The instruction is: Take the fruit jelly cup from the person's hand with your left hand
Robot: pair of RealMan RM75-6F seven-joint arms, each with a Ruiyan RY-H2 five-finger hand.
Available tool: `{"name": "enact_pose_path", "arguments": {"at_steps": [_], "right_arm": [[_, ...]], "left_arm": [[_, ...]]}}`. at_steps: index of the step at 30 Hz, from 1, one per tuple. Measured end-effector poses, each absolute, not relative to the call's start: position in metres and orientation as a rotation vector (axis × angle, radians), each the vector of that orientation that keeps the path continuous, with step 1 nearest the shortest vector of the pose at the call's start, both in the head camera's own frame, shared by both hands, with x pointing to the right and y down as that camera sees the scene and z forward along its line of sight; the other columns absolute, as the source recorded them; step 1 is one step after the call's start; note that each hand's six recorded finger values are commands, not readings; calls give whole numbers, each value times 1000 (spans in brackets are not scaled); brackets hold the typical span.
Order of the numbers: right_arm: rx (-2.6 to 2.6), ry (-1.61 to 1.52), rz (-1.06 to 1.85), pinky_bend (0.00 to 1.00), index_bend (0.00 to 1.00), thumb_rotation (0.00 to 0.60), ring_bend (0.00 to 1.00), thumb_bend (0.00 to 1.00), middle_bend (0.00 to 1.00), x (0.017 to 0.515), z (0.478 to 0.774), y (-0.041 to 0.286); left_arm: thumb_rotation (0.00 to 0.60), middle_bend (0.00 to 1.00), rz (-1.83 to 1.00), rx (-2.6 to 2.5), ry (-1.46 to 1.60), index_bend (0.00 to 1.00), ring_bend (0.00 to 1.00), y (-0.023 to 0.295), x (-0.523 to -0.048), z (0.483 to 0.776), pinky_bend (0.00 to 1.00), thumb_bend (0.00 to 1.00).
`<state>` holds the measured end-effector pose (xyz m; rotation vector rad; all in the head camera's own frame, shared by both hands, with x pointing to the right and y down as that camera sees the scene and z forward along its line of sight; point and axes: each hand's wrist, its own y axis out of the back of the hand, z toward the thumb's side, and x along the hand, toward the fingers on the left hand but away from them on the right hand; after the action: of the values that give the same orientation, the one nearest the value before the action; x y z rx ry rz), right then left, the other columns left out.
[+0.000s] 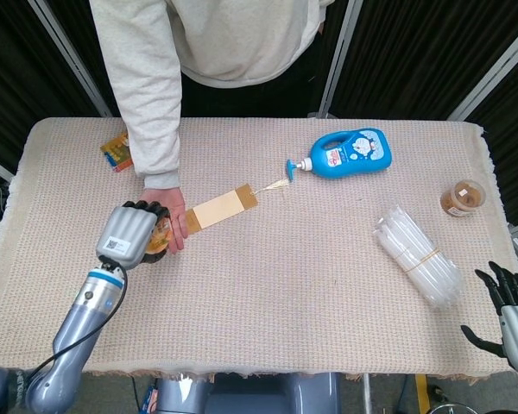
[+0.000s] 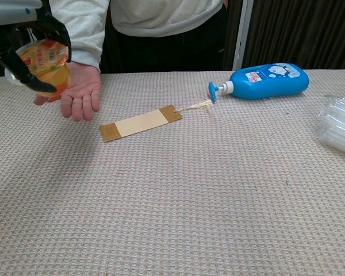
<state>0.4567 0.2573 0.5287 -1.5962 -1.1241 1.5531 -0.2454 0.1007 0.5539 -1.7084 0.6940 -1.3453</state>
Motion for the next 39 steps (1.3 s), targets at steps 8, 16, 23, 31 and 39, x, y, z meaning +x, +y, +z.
{"name": "enact_pose_path", "arguments": {"at_steps": [8, 16, 23, 31, 39], "right_arm": [[-1591, -1125, 1556, 0, 119, 600, 0, 112, 0, 456, 529, 257], [-1588, -1124, 1558, 0, 119, 600, 0, 113, 0, 457, 529, 257], [-1588, -1126, 1558, 0, 119, 600, 0, 112, 0, 457, 529, 257], [-1590, -1124, 1557, 0, 119, 600, 0, 112, 0, 457, 529, 257], [-1588, -1125, 1557, 0, 119, 600, 0, 113, 0, 457, 529, 257]], "left_arm": [[600, 551, -1354, -1801, 620, 776, 519, 164, -291, 562, 519, 538], [600, 362, -1395, -1805, 536, 626, 397, 189, -312, 602, 429, 505], [600, 150, -1415, -1813, 510, 440, 205, 198, -305, 636, 265, 353], [600, 0, -1500, -1829, 453, 80, 0, 205, -309, 659, 0, 225], [600, 0, -1520, -1833, 488, 0, 0, 201, -313, 650, 0, 185]]}}
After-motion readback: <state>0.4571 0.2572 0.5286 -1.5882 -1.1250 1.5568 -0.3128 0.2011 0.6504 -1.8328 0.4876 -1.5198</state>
